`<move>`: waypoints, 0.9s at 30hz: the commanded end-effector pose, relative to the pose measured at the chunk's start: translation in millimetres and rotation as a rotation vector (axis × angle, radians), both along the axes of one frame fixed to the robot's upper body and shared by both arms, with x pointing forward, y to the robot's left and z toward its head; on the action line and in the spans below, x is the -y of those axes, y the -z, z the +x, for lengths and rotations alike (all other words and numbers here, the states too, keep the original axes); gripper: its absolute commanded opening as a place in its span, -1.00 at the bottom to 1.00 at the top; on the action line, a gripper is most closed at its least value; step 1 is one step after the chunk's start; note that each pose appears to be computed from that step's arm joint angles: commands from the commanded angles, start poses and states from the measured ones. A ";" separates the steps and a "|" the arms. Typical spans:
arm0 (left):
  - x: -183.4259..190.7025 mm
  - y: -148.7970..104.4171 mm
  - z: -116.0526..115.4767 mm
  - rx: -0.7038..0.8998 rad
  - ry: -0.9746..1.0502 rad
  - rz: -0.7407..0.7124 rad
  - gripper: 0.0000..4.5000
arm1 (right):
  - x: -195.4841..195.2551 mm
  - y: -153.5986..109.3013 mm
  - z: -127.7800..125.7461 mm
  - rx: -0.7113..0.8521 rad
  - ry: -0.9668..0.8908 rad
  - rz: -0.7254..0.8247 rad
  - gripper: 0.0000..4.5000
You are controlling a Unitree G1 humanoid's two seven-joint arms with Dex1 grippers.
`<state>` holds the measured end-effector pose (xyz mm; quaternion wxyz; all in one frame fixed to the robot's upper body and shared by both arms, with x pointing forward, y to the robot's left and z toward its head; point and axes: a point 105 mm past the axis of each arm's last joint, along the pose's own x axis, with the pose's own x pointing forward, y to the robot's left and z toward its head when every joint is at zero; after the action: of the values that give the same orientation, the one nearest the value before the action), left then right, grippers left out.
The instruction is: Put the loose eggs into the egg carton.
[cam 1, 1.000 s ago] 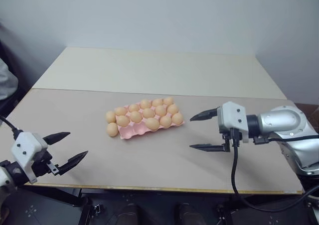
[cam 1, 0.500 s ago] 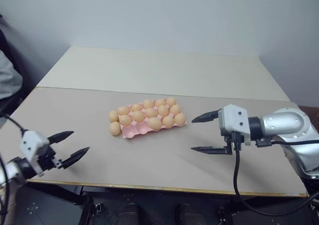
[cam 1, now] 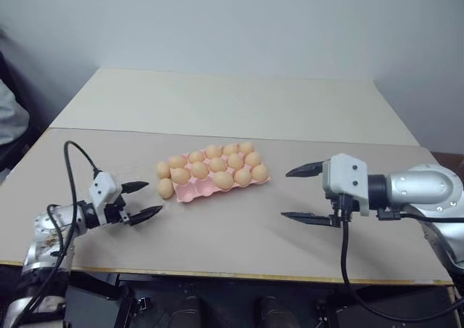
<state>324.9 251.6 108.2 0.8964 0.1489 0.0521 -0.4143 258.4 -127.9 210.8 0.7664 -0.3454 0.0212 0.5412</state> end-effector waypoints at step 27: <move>12.0 -1.8 19.0 0.020 0.015 0.040 0.00 | 3.9 -9.8 1.2 0.076 0.050 -0.005 1.00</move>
<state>346.0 233.8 97.3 0.8935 0.1538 0.0596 -0.4177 260.4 -133.0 210.6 0.7834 -0.3488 0.0228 0.5139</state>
